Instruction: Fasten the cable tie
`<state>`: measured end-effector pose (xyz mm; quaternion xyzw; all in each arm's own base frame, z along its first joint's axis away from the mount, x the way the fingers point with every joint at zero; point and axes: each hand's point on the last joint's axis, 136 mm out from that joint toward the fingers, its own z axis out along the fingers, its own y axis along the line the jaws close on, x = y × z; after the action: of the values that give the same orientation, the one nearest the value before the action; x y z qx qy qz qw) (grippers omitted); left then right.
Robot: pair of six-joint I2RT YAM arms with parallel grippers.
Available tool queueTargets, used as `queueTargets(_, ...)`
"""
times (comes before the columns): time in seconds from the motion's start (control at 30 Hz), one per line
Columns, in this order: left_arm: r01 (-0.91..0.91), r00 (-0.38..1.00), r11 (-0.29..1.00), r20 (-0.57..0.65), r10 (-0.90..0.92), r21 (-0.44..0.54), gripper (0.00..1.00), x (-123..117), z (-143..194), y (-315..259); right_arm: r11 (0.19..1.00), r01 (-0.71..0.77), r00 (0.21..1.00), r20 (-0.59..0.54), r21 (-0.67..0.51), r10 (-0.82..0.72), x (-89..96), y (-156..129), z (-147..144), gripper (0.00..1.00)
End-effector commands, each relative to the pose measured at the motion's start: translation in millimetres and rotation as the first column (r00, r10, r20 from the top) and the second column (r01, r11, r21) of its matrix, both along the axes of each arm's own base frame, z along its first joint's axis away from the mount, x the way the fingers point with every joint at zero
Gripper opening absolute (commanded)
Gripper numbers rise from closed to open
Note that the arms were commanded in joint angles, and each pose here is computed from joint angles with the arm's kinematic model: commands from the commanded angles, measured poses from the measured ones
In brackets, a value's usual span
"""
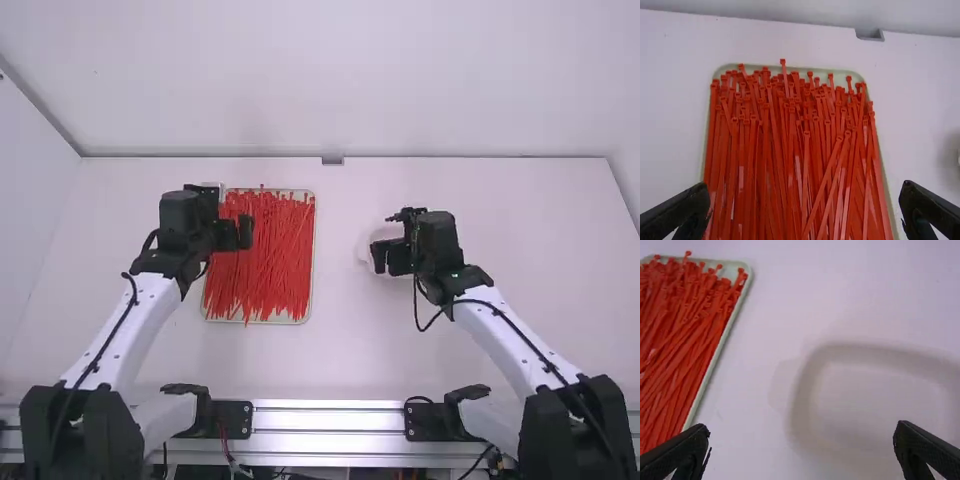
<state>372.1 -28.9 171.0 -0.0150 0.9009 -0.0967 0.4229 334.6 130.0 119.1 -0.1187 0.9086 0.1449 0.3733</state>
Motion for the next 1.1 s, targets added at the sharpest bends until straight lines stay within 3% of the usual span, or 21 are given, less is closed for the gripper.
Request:
queueTargets(0.0, 0.003, 1.0, 1.0, 0.013, -0.003, 0.005, 0.99, 11.4, 8.1, -0.4, 0.999, -0.038, 0.999, 0.034, 0.015, 0.038, 5.0, 8.9, 13.8, 0.99)
queueTargets(0.57, 0.009, 0.988, 1.0, -0.152, -0.007, 0.011, 0.99, 76.4, -34.8, -0.5, 1.0, -0.025, 0.999, 0.047, -0.004, 0.026, 7.7, 5.4, 14.2, 0.99)
queueTargets(1.07, -0.079, 0.98, 0.995, -0.176, 0.088, 0.058, 0.99, 103.3, -60.3, 14.8, 1.0, 0.0, 0.998, 0.061, -0.02, 0.002, 11.3, 0.9, 15.6, 0.99)
